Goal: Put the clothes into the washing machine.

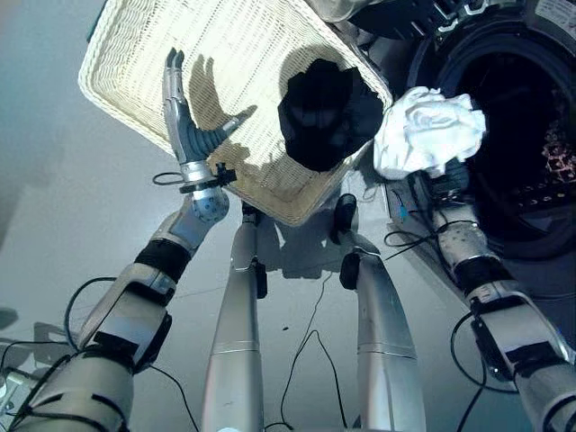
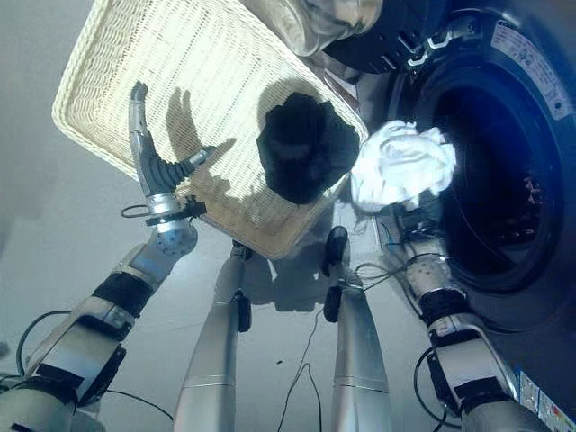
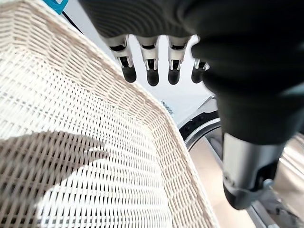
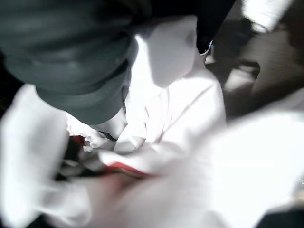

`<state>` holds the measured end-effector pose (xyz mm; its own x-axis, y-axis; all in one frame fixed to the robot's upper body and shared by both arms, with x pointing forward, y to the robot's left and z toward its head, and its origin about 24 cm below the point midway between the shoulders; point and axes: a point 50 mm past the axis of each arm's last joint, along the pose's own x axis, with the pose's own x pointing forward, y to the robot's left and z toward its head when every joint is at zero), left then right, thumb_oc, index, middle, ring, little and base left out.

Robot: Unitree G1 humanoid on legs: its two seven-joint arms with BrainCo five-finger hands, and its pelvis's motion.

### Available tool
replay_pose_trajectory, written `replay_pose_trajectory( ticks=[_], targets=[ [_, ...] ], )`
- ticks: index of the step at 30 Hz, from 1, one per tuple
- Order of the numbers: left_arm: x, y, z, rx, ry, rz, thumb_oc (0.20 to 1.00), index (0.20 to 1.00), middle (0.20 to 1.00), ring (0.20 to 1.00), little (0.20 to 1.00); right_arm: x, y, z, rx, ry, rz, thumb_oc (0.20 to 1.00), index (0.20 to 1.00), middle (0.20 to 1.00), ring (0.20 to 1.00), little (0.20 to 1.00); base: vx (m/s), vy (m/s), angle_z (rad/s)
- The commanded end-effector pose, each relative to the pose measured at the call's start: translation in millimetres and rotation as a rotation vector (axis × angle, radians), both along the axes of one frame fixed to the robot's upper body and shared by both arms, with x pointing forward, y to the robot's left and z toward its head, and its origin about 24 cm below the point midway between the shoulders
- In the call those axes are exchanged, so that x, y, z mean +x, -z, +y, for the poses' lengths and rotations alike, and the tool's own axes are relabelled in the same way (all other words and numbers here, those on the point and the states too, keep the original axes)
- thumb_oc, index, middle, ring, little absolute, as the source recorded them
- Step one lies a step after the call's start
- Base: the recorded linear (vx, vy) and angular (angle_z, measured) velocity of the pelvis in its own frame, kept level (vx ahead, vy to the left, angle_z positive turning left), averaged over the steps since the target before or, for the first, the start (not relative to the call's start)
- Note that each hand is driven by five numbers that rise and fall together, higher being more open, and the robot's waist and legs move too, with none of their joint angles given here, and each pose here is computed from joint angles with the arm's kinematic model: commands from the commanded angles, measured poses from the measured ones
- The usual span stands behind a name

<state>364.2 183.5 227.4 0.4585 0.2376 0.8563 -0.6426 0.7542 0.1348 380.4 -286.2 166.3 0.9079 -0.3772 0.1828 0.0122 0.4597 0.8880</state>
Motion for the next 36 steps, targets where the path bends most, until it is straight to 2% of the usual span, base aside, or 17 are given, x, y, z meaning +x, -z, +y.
replay_pose_trajectory(
  ticks=[1, 2, 4, 7, 8, 9, 11, 15, 16, 18, 21, 25, 29, 32, 36],
  targets=[
    [-4, -10, 14, -0.068, -0.025, -0.071, 1.000, 1.000, 1.000, 1.000, 1.000, -39, -46, -76, 0.097, 0.383, -0.219, 0.200, 0.200, 0.200, 0.200, 0.200, 0.00, -0.014, -0.11],
    [-5, -7, 16, -0.064, -0.033, -0.065, 1.000, 1.000, 1.000, 1.000, 1.000, -47, -53, -86, 0.115, 0.458, -0.241, 0.200, 0.200, 0.200, 0.200, 0.200, 0.00, -0.029, -0.08],
    [-8, 1, 23, -0.044, -0.056, -0.054, 1.000, 1.000, 1.000, 1.000, 1.000, -79, -77, -113, 0.168, 0.723, -0.307, 0.200, 0.200, 0.200, 0.200, 0.200, -0.01, -0.031, -0.06],
    [-9, 1, 30, -0.028, -0.079, -0.051, 1.000, 1.000, 1.000, 1.000, 1.000, -107, -94, -128, 0.208, 0.938, -0.300, 0.200, 0.200, 0.200, 0.200, 0.200, -0.02, -0.009, -0.04],
    [-10, 2, 34, -0.019, -0.093, -0.049, 1.000, 1.000, 1.000, 1.000, 1.000, -118, -94, -135, 0.189, 1.015, -0.243, 0.231, 0.231, 0.231, 0.231, 0.231, -0.02, -0.010, -0.07],
    [-9, 0, 34, -0.009, -0.098, -0.048, 1.000, 1.000, 1.000, 1.000, 1.000, -119, -94, -136, 0.173, 1.022, -0.231, 0.671, 0.671, 0.671, 0.671, 0.671, -0.01, -0.011, -0.06],
    [-8, -5, 35, 0.003, -0.103, -0.048, 1.000, 1.000, 1.000, 1.000, 1.000, -118, -98, -136, 0.125, 1.016, -0.207, 1.000, 1.000, 1.000, 1.000, 1.000, 0.00, 0.000, 0.00],
    [-5, -18, 37, 0.059, -0.094, -0.040, 1.000, 1.000, 1.000, 1.000, 1.000, -114, -95, -147, 0.061, 0.973, -0.097, 1.000, 1.000, 1.000, 1.000, 1.000, 0.00, -0.047, -0.02],
    [-3, -17, 34, 0.080, -0.087, -0.033, 1.000, 1.000, 1.000, 1.000, 1.000, -112, -85, -153, 0.042, 0.965, 0.004, 1.000, 1.000, 1.000, 1.000, 1.000, 0.03, -0.073, 0.03],
    [0, -17, 23, 0.141, -0.071, -0.029, 1.000, 1.000, 1.000, 1.000, 1.000, -100, -77, -150, -0.096, 0.932, 0.154, 1.000, 1.000, 1.000, 1.000, 1.000, 0.02, -0.052, 0.08],
    [5, -24, 1, 0.334, -0.061, -0.022, 1.000, 1.000, 1.000, 1.000, 1.000, -73, -76, -134, -0.432, 0.901, 0.564, 1.000, 1.000, 1.000, 1.000, 1.000, 0.00, -0.017, 0.07],
    [10, -29, -21, 0.531, -0.032, -0.007, 1.000, 1.000, 1.000, 1.000, 1.000, -57, -75, -127, -0.730, 0.803, 0.846, 1.000, 1.000, 1.000, 1.000, 1.000, 0.01, -0.007, 0.05],
    [13, -40, -36, 0.652, -0.015, 0.001, 1.000, 1.000, 1.000, 1.000, 1.000, -44, -73, -112, -0.892, 0.781, 0.939, 1.000, 1.000, 1.000, 1.000, 1.000, 0.00, 0.003, 0.01],
    [14, -48, -45, 0.652, 0.000, -0.009, 1.000, 1.000, 1.000, 1.000, 1.000, -35, -75, -99, -0.997, 0.785, 0.920, 1.000, 1.000, 1.000, 1.000, 1.000, 0.00, 0.000, 0.00],
    [15, -62, -39, 0.420, 0.042, -0.018, 1.000, 1.000, 1.000, 1.000, 1.000, -18, -81, -65, -1.150, 0.839, 0.788, 1.000, 1.000, 1.000, 1.000, 1.000, 0.00, 0.029, 0.00]
  ],
)
